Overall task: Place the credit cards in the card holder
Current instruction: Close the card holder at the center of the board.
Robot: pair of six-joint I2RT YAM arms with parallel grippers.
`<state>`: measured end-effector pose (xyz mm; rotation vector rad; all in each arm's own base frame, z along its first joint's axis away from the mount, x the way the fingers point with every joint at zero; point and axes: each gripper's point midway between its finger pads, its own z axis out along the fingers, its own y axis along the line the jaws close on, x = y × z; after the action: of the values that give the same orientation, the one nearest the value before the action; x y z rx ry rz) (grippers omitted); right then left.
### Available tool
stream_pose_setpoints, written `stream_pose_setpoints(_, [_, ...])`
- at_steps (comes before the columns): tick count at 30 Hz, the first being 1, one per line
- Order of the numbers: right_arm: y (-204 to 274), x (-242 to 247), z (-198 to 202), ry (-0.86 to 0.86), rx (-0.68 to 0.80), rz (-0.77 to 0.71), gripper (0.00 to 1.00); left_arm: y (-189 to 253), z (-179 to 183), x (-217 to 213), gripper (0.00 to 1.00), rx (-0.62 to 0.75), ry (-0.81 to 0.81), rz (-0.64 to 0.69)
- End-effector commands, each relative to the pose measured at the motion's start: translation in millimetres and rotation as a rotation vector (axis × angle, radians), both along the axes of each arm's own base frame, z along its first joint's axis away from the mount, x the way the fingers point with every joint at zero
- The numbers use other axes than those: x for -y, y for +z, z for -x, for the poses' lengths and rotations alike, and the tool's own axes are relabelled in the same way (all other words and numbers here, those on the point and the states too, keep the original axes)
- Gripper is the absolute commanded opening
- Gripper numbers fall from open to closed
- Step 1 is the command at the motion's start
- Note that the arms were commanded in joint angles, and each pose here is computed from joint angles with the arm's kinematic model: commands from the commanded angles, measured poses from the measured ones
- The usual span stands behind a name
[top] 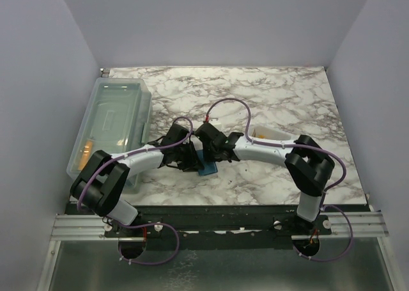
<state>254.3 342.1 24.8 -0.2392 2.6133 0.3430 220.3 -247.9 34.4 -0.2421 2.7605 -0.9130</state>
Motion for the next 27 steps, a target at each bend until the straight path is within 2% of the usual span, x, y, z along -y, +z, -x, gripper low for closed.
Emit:
stream_pose_setpoints(1, [-135.9, 86.5, 78.1, 0.015, -0.261, 0.384, 0.0, 3.7, -5.7, 2.5, 0.25, 0.052, 0.01, 0.006])
stream_pose_setpoints(8, [-147.0, 92.4, 103.8, 0.034, -0.285, 0.382, 0.0, 7.8, -11.4, 2.0, 0.24, 0.076, 0.03, 0.005])
stream_pose_setpoints(18, [-159.2, 65.2, 158.1, 0.089, -0.504, 0.108, 0.01, 6.4, -11.3, -4.9, 0.24, 0.104, 0.04, -0.019])
stream_pose_setpoints(27, [-150.9, 59.2, 174.7, 0.08, -0.603, -0.026, 0.15, -0.5, -11.6, -8.9, 0.24, 0.106, 0.037, -0.047])
